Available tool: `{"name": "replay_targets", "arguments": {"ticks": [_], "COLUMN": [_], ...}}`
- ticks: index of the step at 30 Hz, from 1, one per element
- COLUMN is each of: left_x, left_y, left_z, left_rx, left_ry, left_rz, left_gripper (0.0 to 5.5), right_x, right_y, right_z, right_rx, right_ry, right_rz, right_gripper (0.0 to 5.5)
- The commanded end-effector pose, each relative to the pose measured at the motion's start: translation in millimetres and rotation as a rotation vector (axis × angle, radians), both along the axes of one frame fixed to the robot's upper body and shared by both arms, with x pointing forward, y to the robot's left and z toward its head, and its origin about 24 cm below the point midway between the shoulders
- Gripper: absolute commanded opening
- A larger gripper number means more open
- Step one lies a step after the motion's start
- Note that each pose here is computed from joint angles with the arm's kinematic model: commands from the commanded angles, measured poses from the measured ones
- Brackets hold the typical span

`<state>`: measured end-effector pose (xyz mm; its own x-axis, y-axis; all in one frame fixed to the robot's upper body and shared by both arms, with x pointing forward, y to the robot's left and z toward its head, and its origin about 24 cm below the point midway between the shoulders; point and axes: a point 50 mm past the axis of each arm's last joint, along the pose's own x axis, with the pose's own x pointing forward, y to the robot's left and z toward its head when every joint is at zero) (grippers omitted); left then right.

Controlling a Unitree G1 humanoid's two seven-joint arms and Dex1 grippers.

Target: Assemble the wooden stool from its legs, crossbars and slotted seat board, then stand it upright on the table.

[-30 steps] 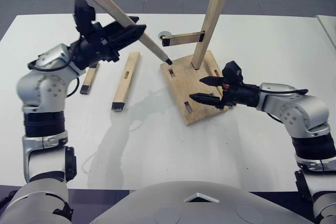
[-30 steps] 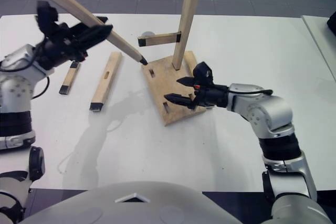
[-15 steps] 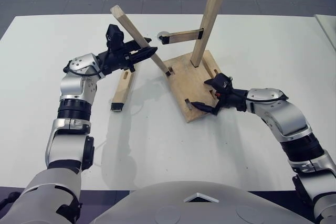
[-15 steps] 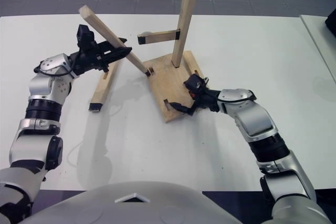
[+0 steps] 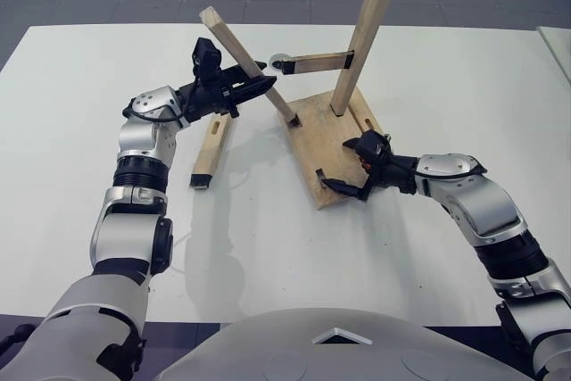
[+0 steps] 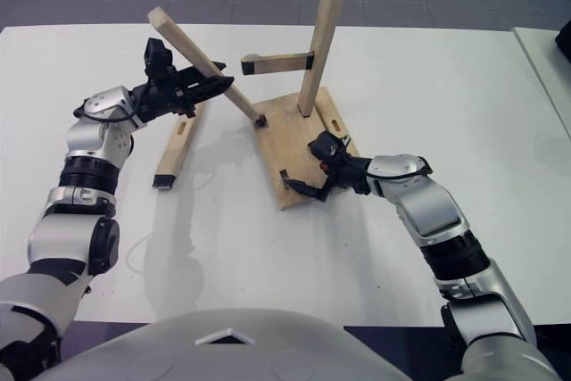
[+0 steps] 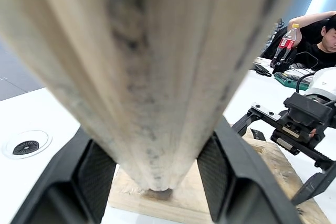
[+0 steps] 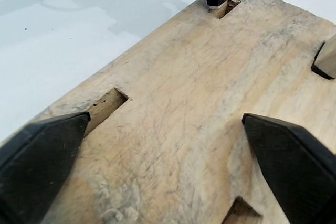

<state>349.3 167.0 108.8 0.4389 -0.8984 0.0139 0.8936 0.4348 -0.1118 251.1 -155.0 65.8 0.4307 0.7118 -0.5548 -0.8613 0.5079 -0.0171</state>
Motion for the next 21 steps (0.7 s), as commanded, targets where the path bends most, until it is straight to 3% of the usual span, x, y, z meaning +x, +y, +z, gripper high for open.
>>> {"name": "replay_targets", "arguments": {"ticks": [1,8,15,21], "left_x": [-6,-5,-1,-15], "left_y": [-2,-3,7,14], "left_z": [-18,-24,-27,-47], "left_rx": [0.144,0.402,0.351,0.308], "left_ry": [0.039,-0.012,0.225,0.294], "left_rz": [-0.079,-0.208,-0.203,-0.208], "left_gripper": [2.03,2.03,2.03,2.03], "right_x": [-22,-23,-32,-39], "right_y": [-10,-10,-15,-23], "right_z": [-35,-36,-36,-44], "right_rx": [-0.1,-0.1,-0.112,-0.135], "right_ry": [0.17,0.174,0.2,0.236], "right_rz": [-0.013,-0.011,0.008,0.0], "right_gripper": [5.4,5.4,5.4,5.4]}}
